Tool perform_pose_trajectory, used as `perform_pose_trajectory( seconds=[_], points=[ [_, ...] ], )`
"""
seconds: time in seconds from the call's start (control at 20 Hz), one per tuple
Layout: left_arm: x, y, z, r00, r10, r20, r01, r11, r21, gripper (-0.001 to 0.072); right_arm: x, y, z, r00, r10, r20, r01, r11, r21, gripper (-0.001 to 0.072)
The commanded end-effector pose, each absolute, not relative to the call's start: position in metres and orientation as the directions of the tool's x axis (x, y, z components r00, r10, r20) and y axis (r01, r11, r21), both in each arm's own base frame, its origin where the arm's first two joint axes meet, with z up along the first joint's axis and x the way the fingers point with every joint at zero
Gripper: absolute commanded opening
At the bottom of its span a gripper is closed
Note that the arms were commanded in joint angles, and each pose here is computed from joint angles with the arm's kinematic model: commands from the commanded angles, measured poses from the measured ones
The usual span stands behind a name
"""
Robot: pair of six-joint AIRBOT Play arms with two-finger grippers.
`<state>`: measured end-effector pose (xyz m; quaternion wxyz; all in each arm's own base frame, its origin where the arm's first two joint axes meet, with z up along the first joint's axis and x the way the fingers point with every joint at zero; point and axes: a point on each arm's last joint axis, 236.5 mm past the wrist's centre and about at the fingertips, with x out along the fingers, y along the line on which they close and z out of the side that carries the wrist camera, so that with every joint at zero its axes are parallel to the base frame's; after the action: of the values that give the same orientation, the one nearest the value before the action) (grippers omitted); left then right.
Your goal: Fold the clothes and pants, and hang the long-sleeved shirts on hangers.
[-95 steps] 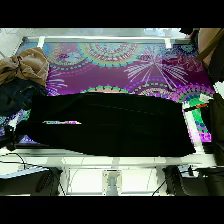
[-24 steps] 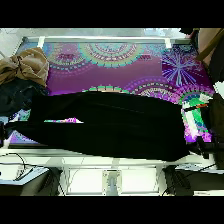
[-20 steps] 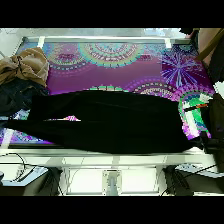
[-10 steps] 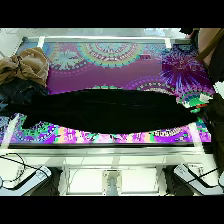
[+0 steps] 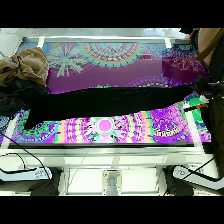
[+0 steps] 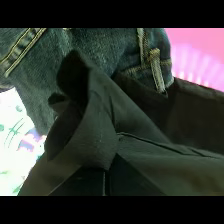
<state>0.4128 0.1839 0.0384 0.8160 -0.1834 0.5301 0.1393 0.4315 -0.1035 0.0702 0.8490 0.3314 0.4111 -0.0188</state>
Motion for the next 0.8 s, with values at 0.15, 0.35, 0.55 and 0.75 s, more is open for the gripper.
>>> perform_pose_trajectory(
  seconds=[0.15, 0.35, 0.55, 0.75],
  points=[
    [0.444, 0.175, -0.009, 0.358, 0.006, -0.934, -0.444, 0.881, -0.165, 0.0005, 0.478, -0.098, 0.004, 0.643, 0.208, -0.737, 0.402, 0.727, 0.556, 0.0035],
    [0.464, 0.179, -0.007, 0.420, 0.040, -0.907, -0.474, 0.862, -0.182, 0.0005, 0.495, -0.097, -0.040, 0.624, 0.187, -0.759, 0.496, 0.655, 0.570, 0.0036],
    [0.469, 0.179, -0.005, 0.439, 0.045, -0.897, -0.471, 0.862, -0.187, 0.0006, 0.495, -0.091, -0.073, 0.581, 0.204, -0.788, 0.523, 0.649, 0.553, 0.0036],
    [0.470, 0.174, -0.003, 0.442, 0.039, -0.896, -0.462, 0.867, -0.190, 0.0054, 0.493, -0.091, -0.073, 0.576, 0.209, -0.790, 0.503, 0.671, 0.544, 0.0226]
  ],
)
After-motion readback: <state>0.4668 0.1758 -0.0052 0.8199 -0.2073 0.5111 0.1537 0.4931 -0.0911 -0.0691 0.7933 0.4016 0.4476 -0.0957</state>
